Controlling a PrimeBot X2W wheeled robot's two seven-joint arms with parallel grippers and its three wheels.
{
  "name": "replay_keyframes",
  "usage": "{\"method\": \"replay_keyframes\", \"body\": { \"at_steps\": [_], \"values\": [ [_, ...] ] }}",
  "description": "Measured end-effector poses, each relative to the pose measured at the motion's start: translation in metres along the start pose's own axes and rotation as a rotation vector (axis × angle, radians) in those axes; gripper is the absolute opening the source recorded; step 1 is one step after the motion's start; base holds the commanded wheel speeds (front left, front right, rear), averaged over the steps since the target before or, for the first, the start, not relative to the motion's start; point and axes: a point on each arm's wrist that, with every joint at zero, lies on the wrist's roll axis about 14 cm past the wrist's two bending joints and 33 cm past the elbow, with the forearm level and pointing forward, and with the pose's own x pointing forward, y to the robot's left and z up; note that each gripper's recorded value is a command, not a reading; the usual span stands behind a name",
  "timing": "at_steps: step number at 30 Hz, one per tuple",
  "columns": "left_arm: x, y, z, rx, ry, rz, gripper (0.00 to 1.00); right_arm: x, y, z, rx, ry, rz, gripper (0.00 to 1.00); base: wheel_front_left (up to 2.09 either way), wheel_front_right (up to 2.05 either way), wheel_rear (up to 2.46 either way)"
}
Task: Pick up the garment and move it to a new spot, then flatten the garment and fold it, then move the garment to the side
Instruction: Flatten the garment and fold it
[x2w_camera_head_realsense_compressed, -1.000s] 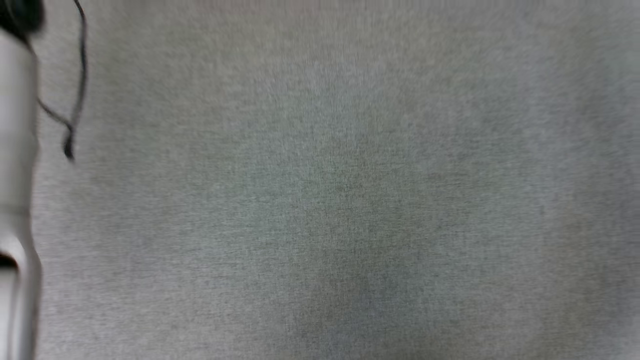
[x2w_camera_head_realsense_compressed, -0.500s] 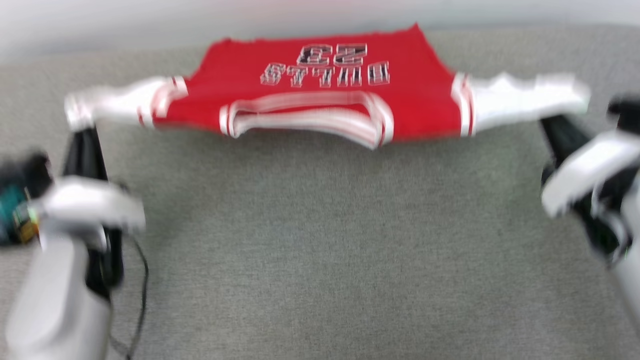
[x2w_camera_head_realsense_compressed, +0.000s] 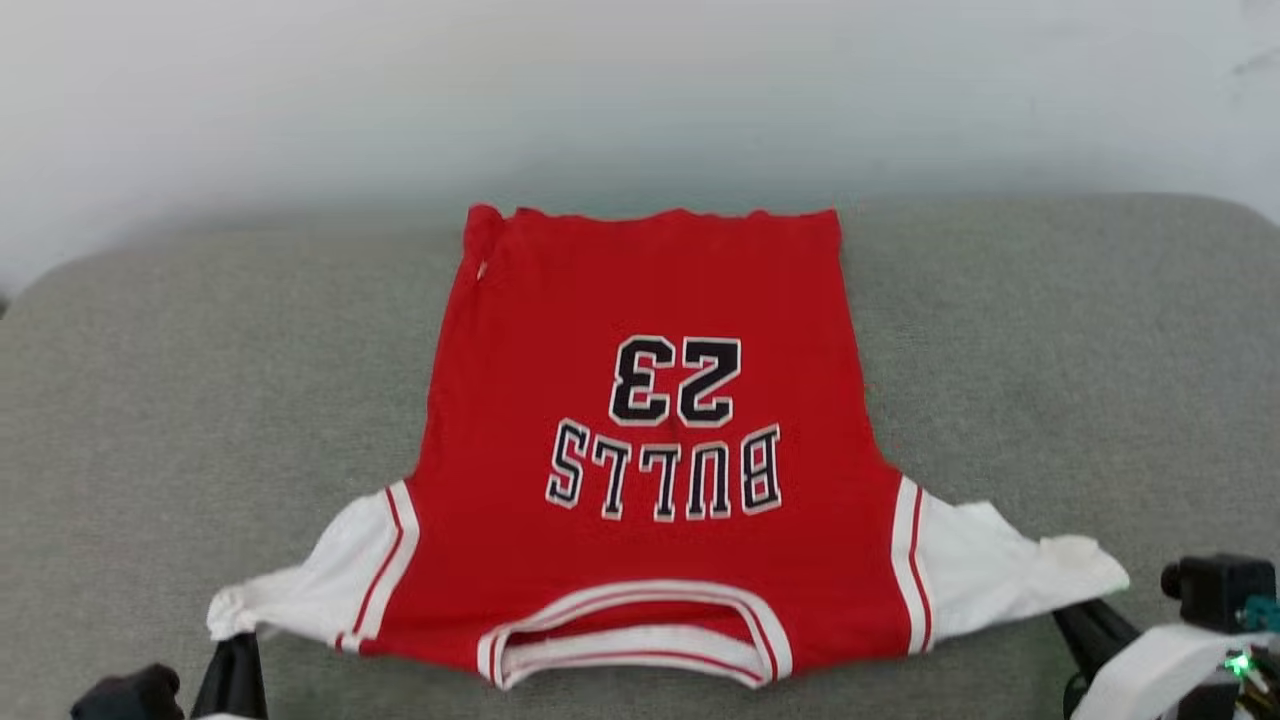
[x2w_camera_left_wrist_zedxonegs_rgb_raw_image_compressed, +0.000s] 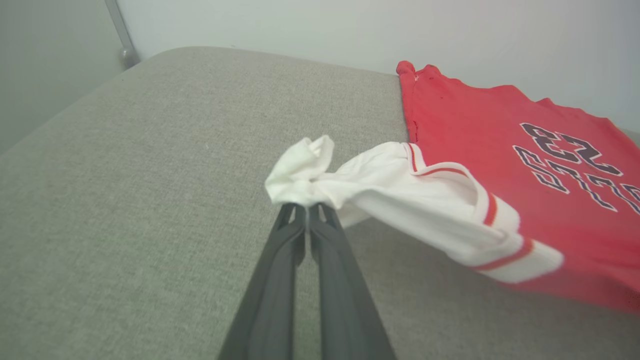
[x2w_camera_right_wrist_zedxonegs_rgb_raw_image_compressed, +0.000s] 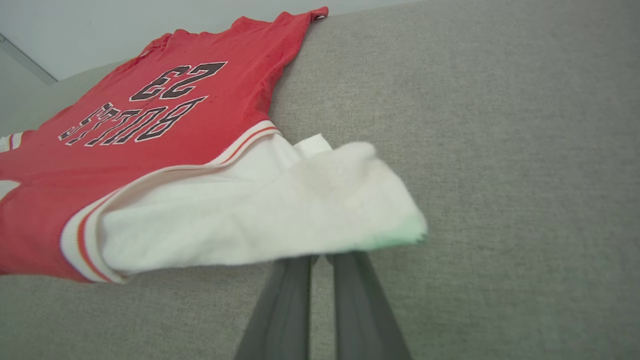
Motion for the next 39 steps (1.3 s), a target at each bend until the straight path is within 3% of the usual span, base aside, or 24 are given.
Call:
{"method": "replay_keyframes", "body": {
  "at_steps": [1, 8, 9, 10, 11, 13, 17, 26, 32, 39],
  "values": [
    [-0.025, 0.006, -0.017, -0.010, 0.057, 0.024, 0.00, -0.021, 0.004, -0.020, 0.009, 0.053, -0.015, 0.00, 0.00, 0.00, 0.00],
    [-0.054, 0.007, -0.030, -0.017, 0.104, 0.032, 0.00, -0.057, 0.008, -0.061, 0.018, 0.212, -0.057, 0.00, 0.00, 0.00, 0.00],
    [-0.056, 0.004, -0.031, -0.020, 0.106, 0.027, 0.00, -0.059, 0.010, -0.065, 0.029, 0.231, -0.059, 0.14, 0.00, 0.00, 0.00],
    [-0.056, 0.002, -0.031, -0.020, 0.104, 0.021, 0.00, -0.061, 0.013, -0.068, 0.026, 0.248, -0.057, 0.82, 0.00, 0.00, 0.00],
    [-0.056, -0.001, -0.031, -0.024, 0.105, 0.017, 0.00, -0.062, 0.015, -0.069, 0.044, 0.256, -0.055, 1.00, 0.00, 0.00, 0.00],
    [-0.054, -0.007, -0.030, -0.023, 0.099, 0.001, 0.00, -0.061, 0.022, -0.069, 0.058, 0.268, -0.042, 1.00, 0.00, 0.00, 0.00],
    [-0.040, -0.022, -0.014, -0.022, 0.037, -0.047, 0.00, -0.038, 0.011, -0.019, 0.049, 0.118, -0.061, 1.00, 0.00, 0.00, 0.00],
    [-0.007, -0.053, 0.013, -0.018, -0.058, -0.116, 0.00, 0.051, -0.014, 0.084, 0.023, -0.118, -0.078, 1.00, 0.00, 0.00, 0.00],
    [0.014, -0.071, 0.018, -0.037, -0.090, -0.146, 0.00, 0.128, -0.018, 0.106, 0.050, -0.006, -0.045, 1.00, 0.00, 0.00, 0.00],
    [0.031, -0.077, 0.015, -0.036, -0.105, -0.154, 0.00, 0.206, 0.002, 0.098, 0.038, 0.309, 0.010, 1.00, 0.00, 0.00, 0.00]
  ]
}}
